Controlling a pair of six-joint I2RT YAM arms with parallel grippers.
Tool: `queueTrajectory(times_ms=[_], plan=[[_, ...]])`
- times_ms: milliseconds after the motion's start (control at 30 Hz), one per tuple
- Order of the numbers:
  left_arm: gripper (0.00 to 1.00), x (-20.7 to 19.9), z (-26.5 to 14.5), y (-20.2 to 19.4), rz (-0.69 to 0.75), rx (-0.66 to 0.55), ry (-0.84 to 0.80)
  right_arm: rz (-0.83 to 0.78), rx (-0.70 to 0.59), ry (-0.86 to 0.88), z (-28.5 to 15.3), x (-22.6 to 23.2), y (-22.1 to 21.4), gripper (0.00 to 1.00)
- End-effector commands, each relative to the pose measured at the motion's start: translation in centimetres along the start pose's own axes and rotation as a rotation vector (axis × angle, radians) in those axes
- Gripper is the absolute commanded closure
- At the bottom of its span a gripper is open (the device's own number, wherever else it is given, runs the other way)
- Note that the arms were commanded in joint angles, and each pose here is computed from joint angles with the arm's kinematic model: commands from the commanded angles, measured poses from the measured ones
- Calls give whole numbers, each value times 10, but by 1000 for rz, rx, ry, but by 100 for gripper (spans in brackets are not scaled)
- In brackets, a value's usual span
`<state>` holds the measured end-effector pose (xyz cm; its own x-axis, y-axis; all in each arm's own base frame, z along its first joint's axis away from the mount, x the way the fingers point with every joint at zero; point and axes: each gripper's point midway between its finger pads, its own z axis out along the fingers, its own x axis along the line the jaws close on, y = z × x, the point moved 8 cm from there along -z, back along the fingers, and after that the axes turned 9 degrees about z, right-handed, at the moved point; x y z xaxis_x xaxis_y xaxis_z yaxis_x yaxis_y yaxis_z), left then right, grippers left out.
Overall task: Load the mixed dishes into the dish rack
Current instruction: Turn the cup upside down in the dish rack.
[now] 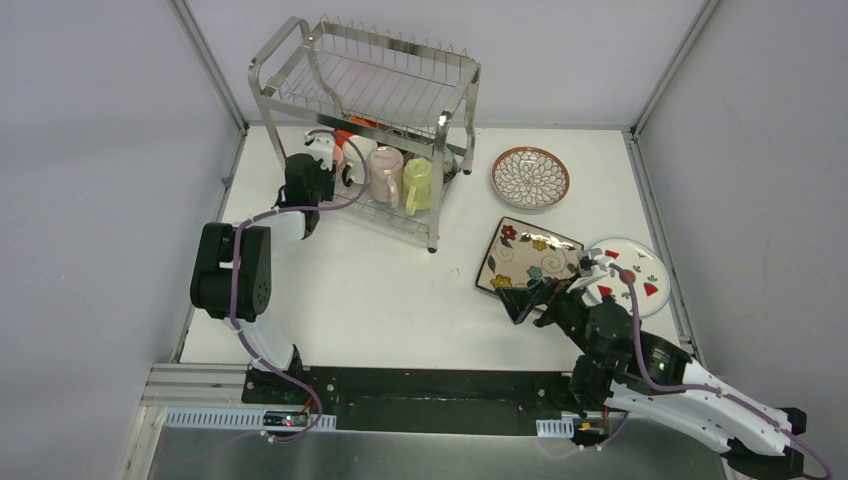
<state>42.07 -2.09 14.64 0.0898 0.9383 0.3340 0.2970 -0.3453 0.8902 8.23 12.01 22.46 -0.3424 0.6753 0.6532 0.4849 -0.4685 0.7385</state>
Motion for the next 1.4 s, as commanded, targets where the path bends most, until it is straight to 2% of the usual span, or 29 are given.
queueTrajectory(times_ms=[0,100,167,300,400,533,700,800,1167,1300,1367], plan=[[60,9,-11,27,4,-90,-1,37,4,-3,-6,11,12,0],[80,8,-10,27,-1,-79,-9,40,21,-23,-7,11,13,0],[89,9,-10,26,-11,-71,-3,46,27,-25,-8,12,13,0],[99,9,-12,26,-53,-70,18,76,23,-11,-10,12,13,0],[99,8,-12,26,-76,-72,8,88,21,-3,-11,12,13,0],[88,7,-10,24,-88,-62,15,88,20,-2,-12,12,14,0],[63,10,-12,26,-87,-53,29,86,33,-10,-11,12,12,0],[52,11,-17,32,-90,-56,22,85,43,-43,-8,9,8,0],[31,8,-77,63,-207,-82,-120,83,96,-206,-5,2,4,0],[27,5,-107,71,-284,-28,-192,92,95,-234,-2,1,1,0],[3,2,-125,73,-310,-16,-239,78,90,-253,0,-1,1,0]])
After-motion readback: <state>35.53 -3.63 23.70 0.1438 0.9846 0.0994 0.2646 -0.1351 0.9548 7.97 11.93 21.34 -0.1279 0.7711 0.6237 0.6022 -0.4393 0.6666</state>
